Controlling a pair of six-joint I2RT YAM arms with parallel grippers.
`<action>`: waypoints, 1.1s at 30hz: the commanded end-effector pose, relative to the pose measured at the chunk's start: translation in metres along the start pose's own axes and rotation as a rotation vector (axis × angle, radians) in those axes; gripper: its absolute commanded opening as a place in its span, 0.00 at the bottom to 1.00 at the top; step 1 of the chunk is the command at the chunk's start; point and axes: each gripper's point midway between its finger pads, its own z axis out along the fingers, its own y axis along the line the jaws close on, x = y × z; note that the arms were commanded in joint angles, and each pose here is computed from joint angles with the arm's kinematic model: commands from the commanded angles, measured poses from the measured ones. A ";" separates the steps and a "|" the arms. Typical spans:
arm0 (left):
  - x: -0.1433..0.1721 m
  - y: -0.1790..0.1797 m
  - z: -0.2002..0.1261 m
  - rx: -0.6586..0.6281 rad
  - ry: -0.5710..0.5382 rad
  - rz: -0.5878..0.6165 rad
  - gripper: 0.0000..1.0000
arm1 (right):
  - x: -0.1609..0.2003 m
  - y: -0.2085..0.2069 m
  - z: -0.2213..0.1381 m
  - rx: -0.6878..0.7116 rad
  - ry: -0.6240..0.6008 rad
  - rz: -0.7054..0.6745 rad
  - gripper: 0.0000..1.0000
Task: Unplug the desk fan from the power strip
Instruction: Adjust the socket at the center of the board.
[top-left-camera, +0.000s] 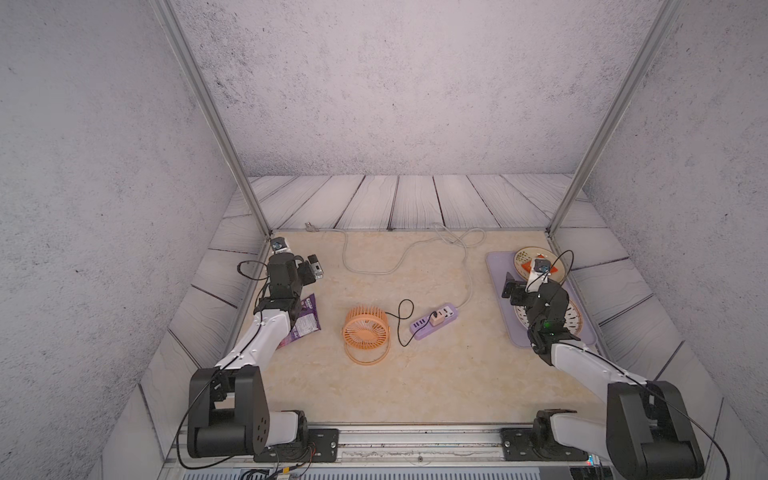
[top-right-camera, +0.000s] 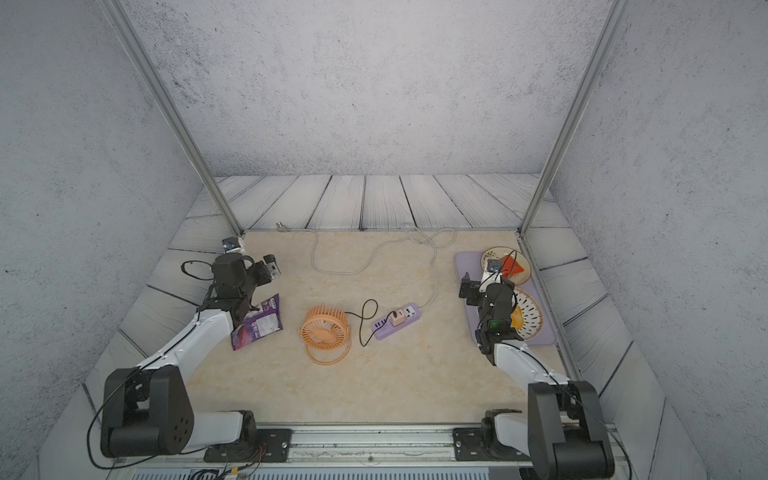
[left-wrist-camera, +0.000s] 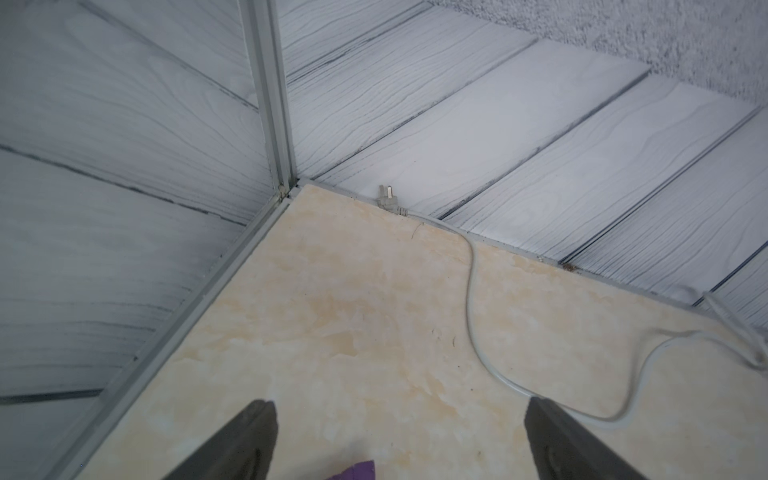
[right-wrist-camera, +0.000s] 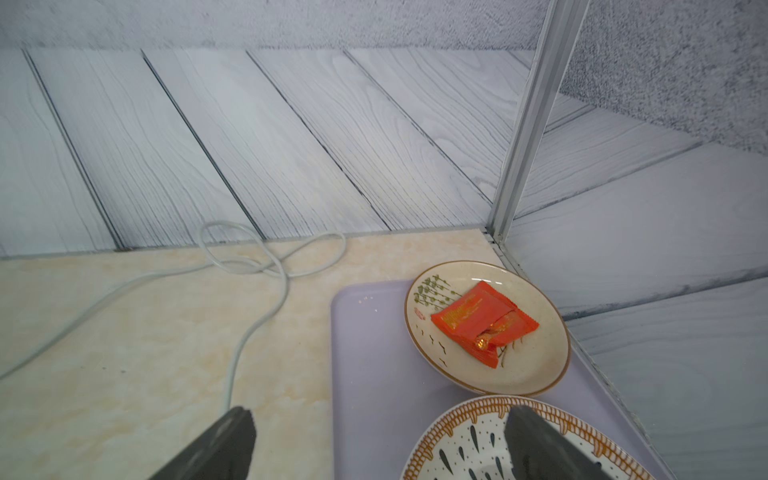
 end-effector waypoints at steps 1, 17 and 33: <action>-0.007 -0.011 -0.009 0.079 0.059 -0.204 1.00 | -0.018 0.003 -0.009 -0.018 0.035 0.207 0.99; 0.053 -0.140 -0.067 0.484 0.322 -0.049 0.89 | 0.003 0.063 -0.027 -0.276 0.487 0.523 0.95; 0.165 -0.227 -0.099 0.599 0.542 0.236 0.79 | 0.048 0.051 -0.076 -0.204 0.636 0.538 0.86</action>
